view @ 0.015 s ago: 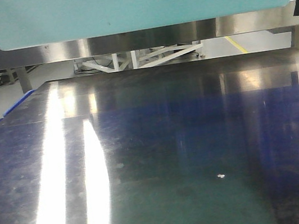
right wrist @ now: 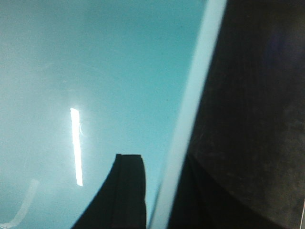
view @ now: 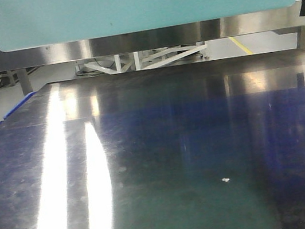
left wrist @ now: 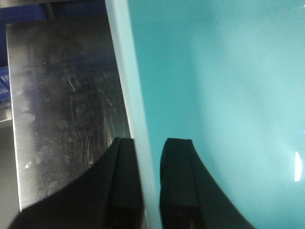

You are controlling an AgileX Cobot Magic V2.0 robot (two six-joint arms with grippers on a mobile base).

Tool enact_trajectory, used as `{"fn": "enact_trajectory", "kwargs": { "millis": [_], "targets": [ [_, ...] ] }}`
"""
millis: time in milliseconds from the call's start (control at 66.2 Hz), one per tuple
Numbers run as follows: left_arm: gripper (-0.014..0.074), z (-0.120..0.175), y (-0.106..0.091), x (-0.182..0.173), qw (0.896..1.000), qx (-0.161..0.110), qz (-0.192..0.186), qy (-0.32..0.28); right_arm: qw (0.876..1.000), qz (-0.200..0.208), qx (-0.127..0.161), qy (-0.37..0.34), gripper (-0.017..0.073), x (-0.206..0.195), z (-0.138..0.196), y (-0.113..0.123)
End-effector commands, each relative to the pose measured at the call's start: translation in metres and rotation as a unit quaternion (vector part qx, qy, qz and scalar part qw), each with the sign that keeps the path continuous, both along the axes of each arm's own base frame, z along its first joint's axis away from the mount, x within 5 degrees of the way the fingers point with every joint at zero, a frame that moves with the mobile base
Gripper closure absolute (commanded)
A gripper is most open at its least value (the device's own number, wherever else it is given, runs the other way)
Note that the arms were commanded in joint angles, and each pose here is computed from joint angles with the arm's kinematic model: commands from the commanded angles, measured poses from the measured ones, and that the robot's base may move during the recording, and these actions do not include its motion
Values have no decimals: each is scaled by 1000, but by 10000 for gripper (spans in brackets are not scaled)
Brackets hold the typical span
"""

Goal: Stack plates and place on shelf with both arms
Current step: 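Close both grippers on the tub walls and lift it off the table, then hold the lifted teal tub with both grippers while driving to the shelf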

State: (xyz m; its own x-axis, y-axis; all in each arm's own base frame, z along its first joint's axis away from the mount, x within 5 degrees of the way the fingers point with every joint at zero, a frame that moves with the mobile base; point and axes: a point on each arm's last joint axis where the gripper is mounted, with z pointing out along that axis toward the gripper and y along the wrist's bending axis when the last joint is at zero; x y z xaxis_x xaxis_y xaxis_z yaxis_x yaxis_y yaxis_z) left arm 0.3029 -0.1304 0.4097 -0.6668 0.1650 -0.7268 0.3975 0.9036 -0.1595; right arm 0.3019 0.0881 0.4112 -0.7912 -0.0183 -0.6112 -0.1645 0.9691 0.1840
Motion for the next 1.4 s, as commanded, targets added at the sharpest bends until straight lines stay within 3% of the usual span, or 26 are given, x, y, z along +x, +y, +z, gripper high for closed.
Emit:
{"fn": "enact_trajectory", "kwargs": {
  "millis": [0,1390],
  "targets": [
    [506,34,-13,-20,994,-93,-30,-43,993,32,85,-79,504,-13,36,14],
    [506,35,-13,-19,994,-96,-29,-49,993,32,85,-79,504,-13,36,14]
  ]
}}
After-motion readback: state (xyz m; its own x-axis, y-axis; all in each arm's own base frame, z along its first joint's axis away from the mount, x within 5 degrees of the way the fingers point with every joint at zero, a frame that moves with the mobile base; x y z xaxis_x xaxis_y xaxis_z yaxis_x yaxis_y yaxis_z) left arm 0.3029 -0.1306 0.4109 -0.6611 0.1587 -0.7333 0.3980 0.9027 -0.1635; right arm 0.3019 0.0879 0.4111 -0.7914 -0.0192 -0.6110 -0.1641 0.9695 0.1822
